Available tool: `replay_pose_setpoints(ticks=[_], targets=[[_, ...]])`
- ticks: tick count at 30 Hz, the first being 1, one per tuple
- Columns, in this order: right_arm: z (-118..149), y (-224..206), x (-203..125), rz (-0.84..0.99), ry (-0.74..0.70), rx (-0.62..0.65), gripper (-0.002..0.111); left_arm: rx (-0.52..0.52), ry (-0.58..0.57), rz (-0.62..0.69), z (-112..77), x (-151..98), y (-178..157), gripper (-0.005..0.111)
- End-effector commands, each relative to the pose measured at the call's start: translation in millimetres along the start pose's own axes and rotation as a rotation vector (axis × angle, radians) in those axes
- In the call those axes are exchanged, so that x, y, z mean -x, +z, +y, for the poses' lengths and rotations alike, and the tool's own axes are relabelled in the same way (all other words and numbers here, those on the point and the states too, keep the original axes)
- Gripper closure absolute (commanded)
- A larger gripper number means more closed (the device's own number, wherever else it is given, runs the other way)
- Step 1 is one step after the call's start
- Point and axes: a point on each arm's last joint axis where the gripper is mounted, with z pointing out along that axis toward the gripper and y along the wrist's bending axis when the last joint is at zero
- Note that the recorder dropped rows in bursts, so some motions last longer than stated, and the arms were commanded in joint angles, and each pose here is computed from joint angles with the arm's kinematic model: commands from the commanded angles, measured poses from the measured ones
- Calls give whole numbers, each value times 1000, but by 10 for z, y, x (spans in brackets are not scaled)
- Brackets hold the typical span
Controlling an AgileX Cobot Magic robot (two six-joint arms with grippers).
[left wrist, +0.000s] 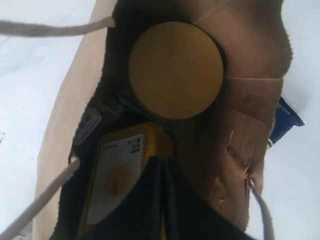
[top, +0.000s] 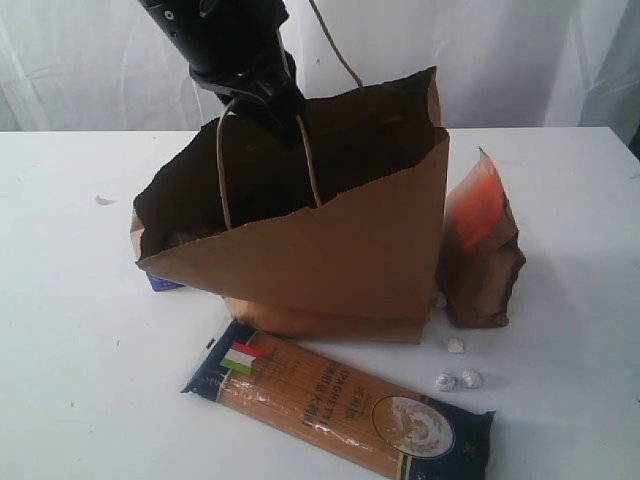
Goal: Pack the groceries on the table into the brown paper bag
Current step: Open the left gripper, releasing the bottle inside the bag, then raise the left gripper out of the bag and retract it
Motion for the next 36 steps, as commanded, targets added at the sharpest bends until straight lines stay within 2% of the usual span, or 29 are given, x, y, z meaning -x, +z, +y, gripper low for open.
replay_pose_setpoints(ticks=[1,9,19,29,36], targets=[[-3,-2,3,-12,0,-4,108,-54,-11,65,-79,-72,-48,107],[-3,-2,3,-12,0,-4,108,-35,-10,48,-67,-48,-71,107],[-3,-2,3,-12,0,-4,108,35,9,-37,-64,88,-330,107],[-3,-2,3,-12,0,-4,108,32,11,-21,-70,73,-340,107],[-3,-2,3,-12,0,-4,108,69,25,-43,-116,48,-509,107]])
